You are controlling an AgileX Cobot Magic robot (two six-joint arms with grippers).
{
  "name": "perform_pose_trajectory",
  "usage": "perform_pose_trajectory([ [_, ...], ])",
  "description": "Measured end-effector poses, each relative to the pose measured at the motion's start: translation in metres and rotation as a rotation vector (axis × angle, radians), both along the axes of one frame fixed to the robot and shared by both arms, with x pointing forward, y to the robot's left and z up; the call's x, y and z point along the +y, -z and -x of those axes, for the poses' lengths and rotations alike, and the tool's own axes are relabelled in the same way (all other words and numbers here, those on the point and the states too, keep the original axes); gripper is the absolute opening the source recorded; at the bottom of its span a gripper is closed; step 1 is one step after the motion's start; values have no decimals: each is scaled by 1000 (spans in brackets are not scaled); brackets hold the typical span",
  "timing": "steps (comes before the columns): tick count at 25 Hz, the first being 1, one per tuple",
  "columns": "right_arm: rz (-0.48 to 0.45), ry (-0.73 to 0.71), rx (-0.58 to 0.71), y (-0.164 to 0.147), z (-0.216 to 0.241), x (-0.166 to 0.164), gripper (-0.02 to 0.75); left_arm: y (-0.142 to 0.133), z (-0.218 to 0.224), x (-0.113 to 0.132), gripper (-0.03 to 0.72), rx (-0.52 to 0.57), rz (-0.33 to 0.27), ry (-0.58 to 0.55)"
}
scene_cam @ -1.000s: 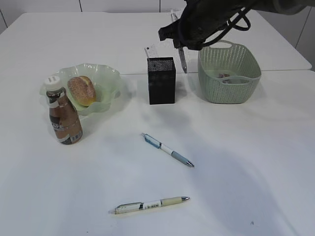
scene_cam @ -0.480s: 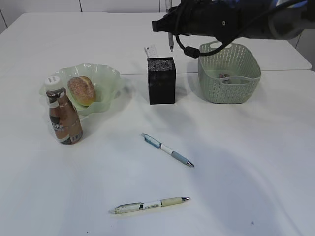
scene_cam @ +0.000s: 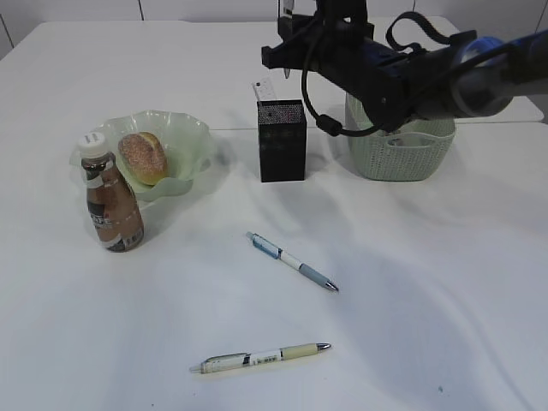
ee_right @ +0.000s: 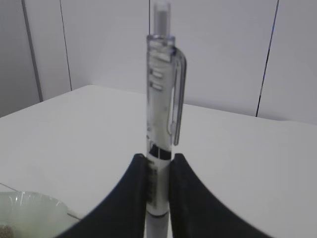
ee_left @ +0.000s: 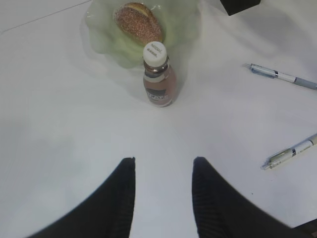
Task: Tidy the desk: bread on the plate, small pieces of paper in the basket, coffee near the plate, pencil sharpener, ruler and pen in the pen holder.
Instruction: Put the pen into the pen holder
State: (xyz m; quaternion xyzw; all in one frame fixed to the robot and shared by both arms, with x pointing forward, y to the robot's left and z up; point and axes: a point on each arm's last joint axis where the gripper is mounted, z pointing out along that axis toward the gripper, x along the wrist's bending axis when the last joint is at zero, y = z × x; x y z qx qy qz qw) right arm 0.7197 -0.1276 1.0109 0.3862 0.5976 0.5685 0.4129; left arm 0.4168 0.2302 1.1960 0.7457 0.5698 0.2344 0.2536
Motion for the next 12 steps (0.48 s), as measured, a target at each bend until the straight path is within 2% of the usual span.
perform_pose_trajectory([
  [3, 7, 2, 10, 8, -2, -1, 104, 0, 0, 0, 268, 0, 0, 0],
  [5, 19, 11, 45, 28, -7, -5, 104, 0, 0, 0, 268, 0, 0, 0],
  [12, 29, 12, 65, 45, -10, -5, 104, 0, 0, 0, 268, 0, 0, 0],
])
